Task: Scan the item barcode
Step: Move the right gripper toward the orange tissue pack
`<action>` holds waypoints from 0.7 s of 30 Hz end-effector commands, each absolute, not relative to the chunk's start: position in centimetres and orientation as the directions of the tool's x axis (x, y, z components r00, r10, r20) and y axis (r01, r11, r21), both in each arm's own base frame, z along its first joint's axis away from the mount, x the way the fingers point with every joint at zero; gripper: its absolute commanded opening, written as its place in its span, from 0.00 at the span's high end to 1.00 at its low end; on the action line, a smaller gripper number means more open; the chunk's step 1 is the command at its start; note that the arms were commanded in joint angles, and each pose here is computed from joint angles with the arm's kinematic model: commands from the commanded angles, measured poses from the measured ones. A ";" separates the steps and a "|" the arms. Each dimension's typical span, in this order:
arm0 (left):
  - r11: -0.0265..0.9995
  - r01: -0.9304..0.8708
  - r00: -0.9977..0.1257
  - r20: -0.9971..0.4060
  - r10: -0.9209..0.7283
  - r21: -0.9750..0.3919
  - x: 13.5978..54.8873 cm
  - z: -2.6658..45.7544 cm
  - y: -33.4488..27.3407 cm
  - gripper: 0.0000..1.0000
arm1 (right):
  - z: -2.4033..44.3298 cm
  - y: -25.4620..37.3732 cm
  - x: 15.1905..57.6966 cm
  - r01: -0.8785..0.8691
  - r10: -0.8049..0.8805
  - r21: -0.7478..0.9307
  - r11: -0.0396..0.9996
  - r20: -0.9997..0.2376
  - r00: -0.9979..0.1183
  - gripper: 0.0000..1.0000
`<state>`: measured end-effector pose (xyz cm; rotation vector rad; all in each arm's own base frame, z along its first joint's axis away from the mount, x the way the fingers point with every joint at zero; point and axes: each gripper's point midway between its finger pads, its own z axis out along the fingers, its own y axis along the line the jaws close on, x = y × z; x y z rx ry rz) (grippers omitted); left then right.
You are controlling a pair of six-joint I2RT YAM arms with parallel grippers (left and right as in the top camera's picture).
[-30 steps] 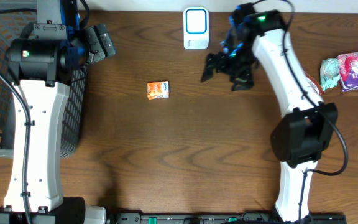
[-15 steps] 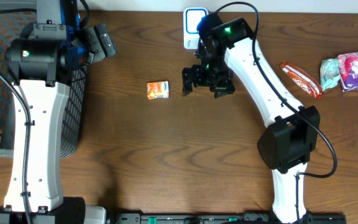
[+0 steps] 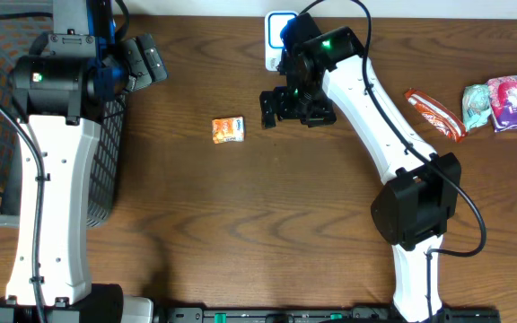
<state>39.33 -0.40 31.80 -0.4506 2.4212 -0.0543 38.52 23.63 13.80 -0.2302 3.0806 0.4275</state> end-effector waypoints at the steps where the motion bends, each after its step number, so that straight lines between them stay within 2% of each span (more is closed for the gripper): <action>1: 0.936 -0.317 -0.717 -0.608 -0.341 -0.151 39.3 31.8 -0.1 0.02 | 13.9 23.9 38.5 -0.177 -0.167 0.263 0.948 -0.060 -0.984 0.01; 21: 0.936 -0.317 -0.717 -0.608 -0.341 -0.151 39.3 31.8 -0.1 0.02 | 14.0 24.1 38.8 -0.181 -0.167 0.268 0.946 -0.074 -0.983 0.01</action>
